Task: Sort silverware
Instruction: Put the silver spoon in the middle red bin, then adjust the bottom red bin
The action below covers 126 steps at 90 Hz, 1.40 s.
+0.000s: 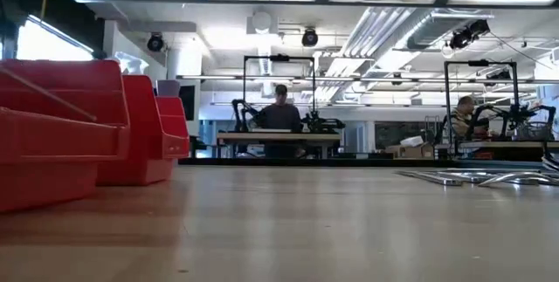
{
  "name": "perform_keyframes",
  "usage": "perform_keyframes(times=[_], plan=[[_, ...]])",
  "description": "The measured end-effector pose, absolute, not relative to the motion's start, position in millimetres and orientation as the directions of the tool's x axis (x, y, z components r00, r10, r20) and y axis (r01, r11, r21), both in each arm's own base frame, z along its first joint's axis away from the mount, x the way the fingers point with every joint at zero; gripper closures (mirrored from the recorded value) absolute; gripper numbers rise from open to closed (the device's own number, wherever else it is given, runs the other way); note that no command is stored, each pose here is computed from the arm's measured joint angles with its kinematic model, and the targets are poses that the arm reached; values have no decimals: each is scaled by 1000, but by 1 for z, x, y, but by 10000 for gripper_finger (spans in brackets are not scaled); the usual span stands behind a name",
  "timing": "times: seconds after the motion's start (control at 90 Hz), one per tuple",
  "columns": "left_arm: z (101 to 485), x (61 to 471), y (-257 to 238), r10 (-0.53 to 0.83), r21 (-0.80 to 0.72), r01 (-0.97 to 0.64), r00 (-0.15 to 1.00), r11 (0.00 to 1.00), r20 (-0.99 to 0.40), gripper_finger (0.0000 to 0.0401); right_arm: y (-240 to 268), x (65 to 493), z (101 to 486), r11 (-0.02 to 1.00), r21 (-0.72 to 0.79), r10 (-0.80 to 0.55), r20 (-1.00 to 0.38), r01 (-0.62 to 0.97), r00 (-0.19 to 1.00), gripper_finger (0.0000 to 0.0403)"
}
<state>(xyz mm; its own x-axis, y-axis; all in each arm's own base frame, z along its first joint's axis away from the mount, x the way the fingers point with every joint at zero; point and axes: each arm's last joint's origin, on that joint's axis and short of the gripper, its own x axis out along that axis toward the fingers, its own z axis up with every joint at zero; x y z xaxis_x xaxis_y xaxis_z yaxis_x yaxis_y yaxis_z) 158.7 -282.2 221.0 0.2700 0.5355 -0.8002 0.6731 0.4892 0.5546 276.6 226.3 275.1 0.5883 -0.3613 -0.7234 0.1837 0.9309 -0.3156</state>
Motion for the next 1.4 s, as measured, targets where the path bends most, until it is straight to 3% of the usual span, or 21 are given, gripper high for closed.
perform_keyframes(times=[0.167, 0.322, 0.589, 0.789, 0.878, 0.956, 1.078, 1.156, 1.4], plan=[[203, 153, -271, 567, 472, 707, 121, 527, -815, 400, 226, 277, 275, 931, -315, -361, -723, 184, 588, 210], [198, 152, -267, 581, 469, 706, 100, 531, -808, 379, 226, 277, 275, 931, -315, -361, -724, 183, 588, 210], [221, 149, -259, 524, 482, 632, 137, 607, -841, 305, 226, 277, 275, 932, -314, -360, -725, 183, 587, 210], [259, 143, -243, 450, 528, 441, 277, 726, -849, 285, 229, 275, 275, 933, -310, -355, -725, 180, 590, 210], [270, 144, -241, 393, 500, 330, 340, 800, -854, 289, 233, 271, 275, 935, -306, -350, -720, 179, 599, 210], [275, 150, -250, 260, 395, 291, 409, 871, -875, 301, 237, 267, 275, 937, -301, -344, -719, 177, 604, 210], [282, 169, -272, -18, 189, 352, 509, 916, -861, 330, 240, 264, 275, 937, -299, -344, -715, 179, 609, 210], [283, 183, -281, -116, 131, 389, 551, 912, -827, 351, 240, 264, 275, 935, -301, -351, -708, 189, 613, 210], [256, 220, -272, -86, 105, 387, 446, 916, -891, 398, 240, 264, 275, 934, -297, -354, -705, 197, 614, 210]])
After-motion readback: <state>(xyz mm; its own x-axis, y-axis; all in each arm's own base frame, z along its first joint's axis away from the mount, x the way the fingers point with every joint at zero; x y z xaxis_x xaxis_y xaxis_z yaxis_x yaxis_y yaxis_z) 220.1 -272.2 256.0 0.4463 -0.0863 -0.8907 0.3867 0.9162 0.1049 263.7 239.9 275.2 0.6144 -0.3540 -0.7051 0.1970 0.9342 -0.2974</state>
